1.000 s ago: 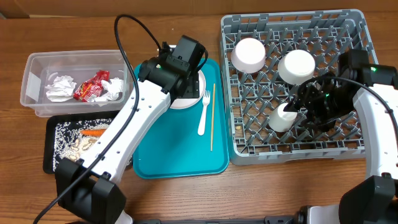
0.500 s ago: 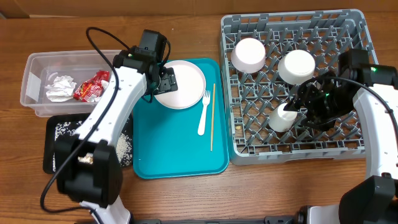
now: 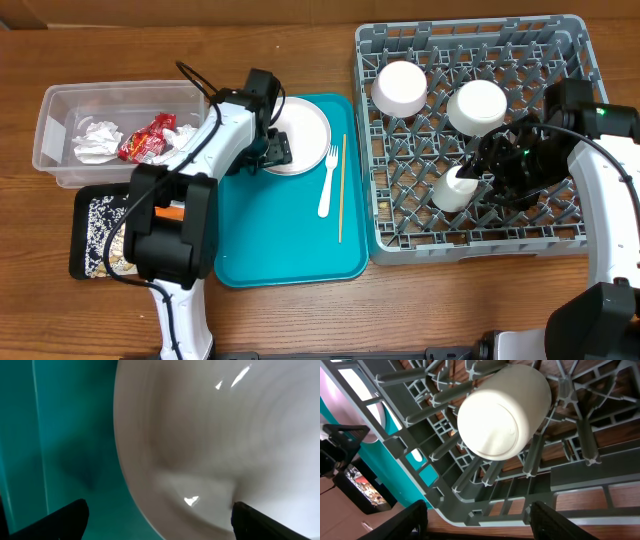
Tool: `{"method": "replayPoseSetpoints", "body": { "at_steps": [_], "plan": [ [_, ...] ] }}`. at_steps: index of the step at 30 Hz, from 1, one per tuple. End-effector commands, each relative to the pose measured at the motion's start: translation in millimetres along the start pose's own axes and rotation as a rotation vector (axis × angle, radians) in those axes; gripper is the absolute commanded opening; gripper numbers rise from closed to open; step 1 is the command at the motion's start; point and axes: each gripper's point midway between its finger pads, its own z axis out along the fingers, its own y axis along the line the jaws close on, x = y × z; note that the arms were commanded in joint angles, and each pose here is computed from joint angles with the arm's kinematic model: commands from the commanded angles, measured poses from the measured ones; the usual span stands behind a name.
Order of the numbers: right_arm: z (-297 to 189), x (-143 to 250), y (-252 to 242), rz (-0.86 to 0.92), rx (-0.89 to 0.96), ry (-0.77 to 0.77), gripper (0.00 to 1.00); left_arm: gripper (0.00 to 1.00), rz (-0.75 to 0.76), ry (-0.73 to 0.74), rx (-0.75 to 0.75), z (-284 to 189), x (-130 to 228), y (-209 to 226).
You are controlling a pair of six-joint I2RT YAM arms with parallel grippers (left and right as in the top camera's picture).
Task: Sort waste into correct bins and load items into the dishwasher
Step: 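Move the left gripper to the white plate and grasp its rim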
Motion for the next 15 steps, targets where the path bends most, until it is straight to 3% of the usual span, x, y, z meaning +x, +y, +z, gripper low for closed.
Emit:
{"method": "replayPoseSetpoints", "body": {
  "at_steps": [1, 3, 4, 5, 6, 7, 15],
  "plan": [
    [-2.3, -2.4, 1.4, -0.007, -0.002, -0.013, 0.68, 0.94, -0.033, -0.003, 0.013, 4.9, -7.8, 5.0],
    [-2.3, -2.4, 1.3, -0.008, -0.001, -0.013, 0.68, 0.81, -0.041, -0.003, 0.024, 5.2, -9.8, 5.8],
    [-2.3, -2.5, 1.3, -0.008, -0.001, -0.014, 0.68, 0.68, -0.043, -0.005, 0.026, 5.3, -10.7, 6.1],
    [-2.3, -2.5, 1.3, -0.007, -0.001, -0.014, 0.69, 0.49, -0.044, -0.007, 0.027, 6.2, -11.3, 5.9],
    [-2.3, -2.5, 1.3, -0.008, -0.001, -0.014, 0.68, 0.37, -0.044, -0.009, 0.029, 8.0, -12.0, 5.4],
    [-2.3, -2.4, 1.3, -0.008, -0.001, -0.013, 0.69, 0.32, -0.044, -0.009, 0.035, 9.5, -12.3, 4.0],
    [-2.3, -2.4, 1.3, -0.008, -0.001, -0.013, 0.69, 0.30, -0.040, 0.014, 0.049, 22.4, -6.8, -0.2]
  ]
}}
